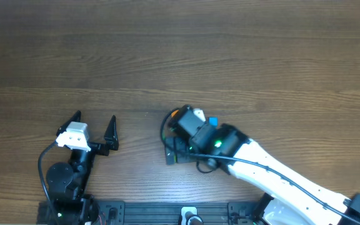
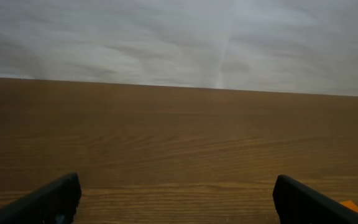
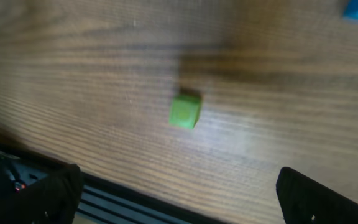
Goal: Stack Cubes
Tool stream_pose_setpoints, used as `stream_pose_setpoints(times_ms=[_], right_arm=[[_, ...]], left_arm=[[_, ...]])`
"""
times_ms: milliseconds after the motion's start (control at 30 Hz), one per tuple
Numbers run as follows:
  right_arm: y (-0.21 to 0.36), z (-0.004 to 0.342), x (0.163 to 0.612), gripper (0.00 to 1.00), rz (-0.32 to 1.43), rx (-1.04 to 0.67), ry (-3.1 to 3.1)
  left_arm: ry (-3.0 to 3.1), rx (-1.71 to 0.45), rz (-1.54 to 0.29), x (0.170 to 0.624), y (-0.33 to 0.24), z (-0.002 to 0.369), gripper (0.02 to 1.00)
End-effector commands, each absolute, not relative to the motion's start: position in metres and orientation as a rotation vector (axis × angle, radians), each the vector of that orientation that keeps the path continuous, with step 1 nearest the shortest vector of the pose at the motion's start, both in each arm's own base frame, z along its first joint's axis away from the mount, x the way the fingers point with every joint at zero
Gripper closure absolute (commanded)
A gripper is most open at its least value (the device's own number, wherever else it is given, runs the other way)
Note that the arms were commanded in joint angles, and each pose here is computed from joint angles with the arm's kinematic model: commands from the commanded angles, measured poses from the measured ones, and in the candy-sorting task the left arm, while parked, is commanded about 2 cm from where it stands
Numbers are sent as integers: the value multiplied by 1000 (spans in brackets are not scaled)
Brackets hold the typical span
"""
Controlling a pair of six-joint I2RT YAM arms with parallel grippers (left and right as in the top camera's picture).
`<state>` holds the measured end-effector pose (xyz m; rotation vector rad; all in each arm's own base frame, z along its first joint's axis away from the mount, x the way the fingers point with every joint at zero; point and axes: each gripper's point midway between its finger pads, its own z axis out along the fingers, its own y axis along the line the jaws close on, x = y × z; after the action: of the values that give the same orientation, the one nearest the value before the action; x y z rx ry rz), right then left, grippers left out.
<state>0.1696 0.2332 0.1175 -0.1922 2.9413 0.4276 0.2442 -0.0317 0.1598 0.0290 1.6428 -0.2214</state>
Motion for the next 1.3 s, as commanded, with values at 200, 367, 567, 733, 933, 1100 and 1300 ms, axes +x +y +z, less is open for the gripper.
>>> stream_pose_setpoints(times_ms=[200, 367, 567, 733, 933, 1100, 1300], right_arm=[[249, 86, 165, 9, 276, -19, 3005], [261, 69, 169, 9, 267, -32, 3011], [268, 53, 169, 7, 242, -38, 3027], [267, 43, 167, 9, 196, -49, 3043], [264, 33, 169, 7, 139, -48, 3048], [262, 28, 170, 9, 107, -48, 3048], [260, 21, 169, 16, 75, -54, 3054]], left_arm=[[1641, 41, -222, 244, -33, 159, 18], [1641, 41, -222, 244, -33, 159, 18], [1641, 41, -222, 244, -33, 159, 18], [1640, 41, -222, 244, -33, 159, 18], [1641, 41, -222, 244, -33, 159, 20], [1641, 41, -222, 244, -33, 159, 18], [1641, 41, -222, 244, -33, 159, 20]])
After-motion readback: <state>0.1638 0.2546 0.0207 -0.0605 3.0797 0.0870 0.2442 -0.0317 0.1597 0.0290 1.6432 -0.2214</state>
